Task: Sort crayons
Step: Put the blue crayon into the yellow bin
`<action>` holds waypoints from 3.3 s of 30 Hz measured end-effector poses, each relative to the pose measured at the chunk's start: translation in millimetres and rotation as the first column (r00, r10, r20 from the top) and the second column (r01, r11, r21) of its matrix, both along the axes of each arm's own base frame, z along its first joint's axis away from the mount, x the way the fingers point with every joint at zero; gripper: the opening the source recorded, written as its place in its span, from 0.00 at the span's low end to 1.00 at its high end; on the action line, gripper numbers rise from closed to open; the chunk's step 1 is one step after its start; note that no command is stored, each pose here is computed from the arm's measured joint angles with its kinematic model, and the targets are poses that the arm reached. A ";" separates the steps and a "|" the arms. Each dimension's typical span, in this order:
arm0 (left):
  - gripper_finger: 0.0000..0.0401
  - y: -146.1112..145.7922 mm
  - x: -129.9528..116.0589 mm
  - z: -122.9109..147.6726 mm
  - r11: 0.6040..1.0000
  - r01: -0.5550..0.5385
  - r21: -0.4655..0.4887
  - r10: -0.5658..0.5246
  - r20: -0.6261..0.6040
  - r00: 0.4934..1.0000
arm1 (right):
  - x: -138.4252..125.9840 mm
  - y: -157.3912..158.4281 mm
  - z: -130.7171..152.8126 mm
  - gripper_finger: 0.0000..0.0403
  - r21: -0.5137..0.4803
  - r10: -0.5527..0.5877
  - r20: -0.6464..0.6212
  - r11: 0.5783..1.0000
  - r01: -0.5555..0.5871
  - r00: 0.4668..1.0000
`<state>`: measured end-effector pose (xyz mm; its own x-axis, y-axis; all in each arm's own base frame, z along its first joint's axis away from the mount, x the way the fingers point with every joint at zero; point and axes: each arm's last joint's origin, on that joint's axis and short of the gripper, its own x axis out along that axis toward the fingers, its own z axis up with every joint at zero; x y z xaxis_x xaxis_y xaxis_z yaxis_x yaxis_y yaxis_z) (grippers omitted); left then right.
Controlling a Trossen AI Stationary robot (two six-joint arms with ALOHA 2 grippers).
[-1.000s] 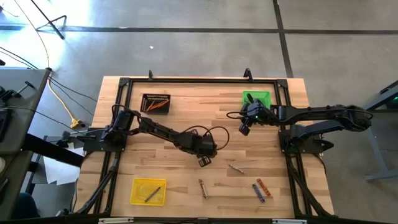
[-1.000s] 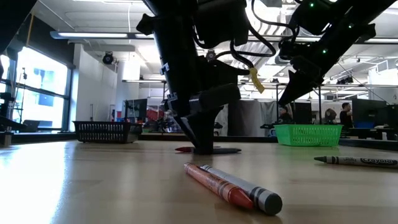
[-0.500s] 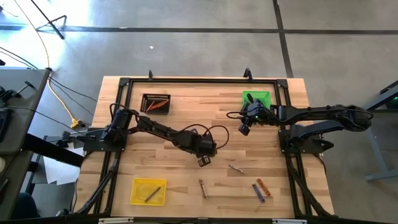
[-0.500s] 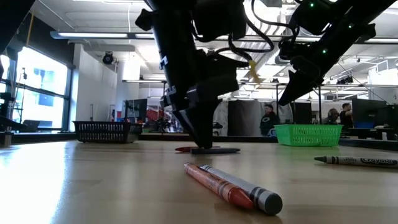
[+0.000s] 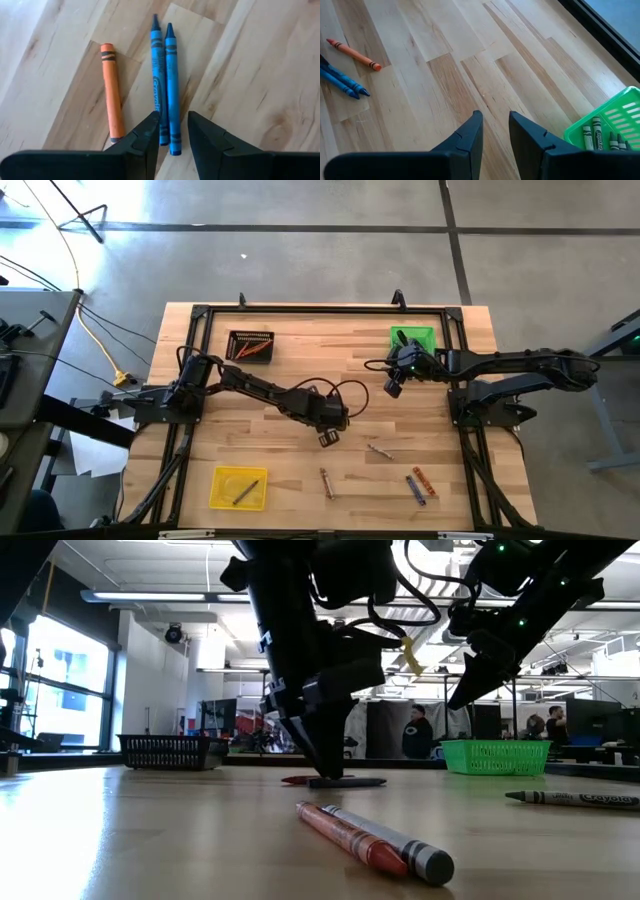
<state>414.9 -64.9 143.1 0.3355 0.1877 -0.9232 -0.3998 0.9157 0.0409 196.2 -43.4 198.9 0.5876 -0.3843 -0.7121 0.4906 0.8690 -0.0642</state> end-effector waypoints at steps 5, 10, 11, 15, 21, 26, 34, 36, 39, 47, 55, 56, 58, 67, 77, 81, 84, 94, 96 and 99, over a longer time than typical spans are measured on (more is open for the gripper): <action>0.23 -2.7 -0.4 0.2 0.998 0.053 0.015 -0.053 -0.009 0.999 | 0.0 -0.1 0.0 0.22 0.000 0.000 0.000 1.000 0.000 1.000; 0.23 -2.2 -0.2 0.3 0.997 0.069 0.021 -0.069 -0.012 0.998 | 0.0 0.0 0.0 0.22 0.000 0.000 0.000 1.000 0.000 1.000; 0.23 -2.2 -0.1 0.3 0.997 0.075 0.024 -0.074 -0.013 0.997 | 0.0 0.0 0.0 0.22 0.000 0.000 0.000 1.000 0.000 1.000; 0.23 -1.4 0.0 0.3 0.996 0.081 0.030 -0.081 -0.015 0.997 | 0.0 0.0 0.0 0.22 0.000 0.001 0.000 1.000 -0.001 1.000; 0.23 1.8 1.0 0.5 0.997 0.073 0.031 -0.073 -0.009 0.997 | 0.0 -0.1 0.0 0.22 -0.005 0.005 -0.003 1.000 -0.005 1.000; 0.23 4.5 4.4 1.9 0.997 0.068 0.029 -0.068 0.022 0.997 | 0.0 0.0 0.0 0.22 -0.013 0.016 -0.009 1.000 -0.016 1.000; 0.23 11.7 5.6 2.1 0.998 0.055 0.032 -0.056 0.023 0.998 | 0.0 -0.1 0.0 0.22 -0.012 0.013 -0.008 1.000 -0.013 1.000; 0.23 12.1 5.6 2.1 0.998 0.054 0.032 -0.055 0.023 0.998 | 0.0 0.0 0.0 0.22 -0.012 0.013 -0.008 1.000 -0.014 1.000; 0.23 12.3 5.6 2.2 0.998 0.054 0.032 -0.054 0.023 0.998 | 0.0 -0.1 0.0 0.22 -0.012 0.013 -0.008 1.000 -0.013 1.000; 0.23 12.2 5.7 2.2 0.998 0.054 0.029 -0.054 0.023 0.998 | 0.0 0.0 0.0 0.22 -0.012 0.014 -0.008 1.000 -0.014 1.000; 0.23 13.2 5.7 2.2 0.998 0.052 0.028 -0.053 0.023 0.998 | 0.0 0.0 0.0 0.22 -0.012 0.014 -0.008 1.000 -0.014 1.000; 0.23 13.8 5.8 2.2 0.998 0.051 0.028 -0.052 0.022 0.998 | 0.0 -0.1 0.0 0.22 -0.012 0.013 -0.008 1.000 -0.013 1.000; 0.23 13.8 5.9 1.2 0.998 0.051 0.028 -0.051 0.020 0.998 | 0.0 -0.1 0.0 0.22 -0.011 0.013 -0.008 1.000 -0.013 1.000; 0.23 13.8 5.5 -10.2 0.998 0.052 0.031 -0.052 -0.016 0.999 | -0.2 0.0 -0.2 0.22 -0.011 0.013 -0.010 1.000 -0.013 1.000; 0.17 13.8 5.1 -11.3 0.998 0.053 0.029 -0.052 -0.024 0.998 | -0.4 0.1 -0.4 0.22 -0.010 0.013 -0.013 1.000 -0.013 1.000; 0.03 16.4 4.7 -11.5 0.999 0.038 -0.007 -0.038 -0.031 0.999 | -0.4 0.1 -0.4 0.22 -0.010 0.014 -0.014 1.000 -0.014 1.000; 0.02 18.7 4.3 -11.7 1.000 0.012 -0.023 -0.012 -0.036 0.999 | -0.4 0.1 -0.4 0.22 -0.010 0.014 -0.014 1.000 -0.014 1.000; 0.00 24.7 6.8 3.9 1.000 0.015 -0.008 -0.015 -0.023 1.000 | -0.5 0.1 -0.5 0.22 -0.012 0.016 -0.016 1.000 -0.016 1.000; 0.00 25.4 9.2 16.6 1.000 0.014 0.011 -0.014 -0.002 1.000 | -0.5 0.1 -0.5 0.22 -0.012 0.016 -0.016 1.000 -0.016 1.000; 0.00 25.4 9.1 29.4 0.999 0.010 0.031 -0.009 -0.036 0.999 | -0.5 0.1 -0.4 0.22 -0.012 0.016 -0.016 1.000 -0.016 1.000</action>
<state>423.9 -39.5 172.5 0.3047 0.2131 -0.9283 -0.3885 0.9177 0.0831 195.7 -43.3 198.4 0.5825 -0.3838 -0.7165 0.4752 0.8760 -0.0828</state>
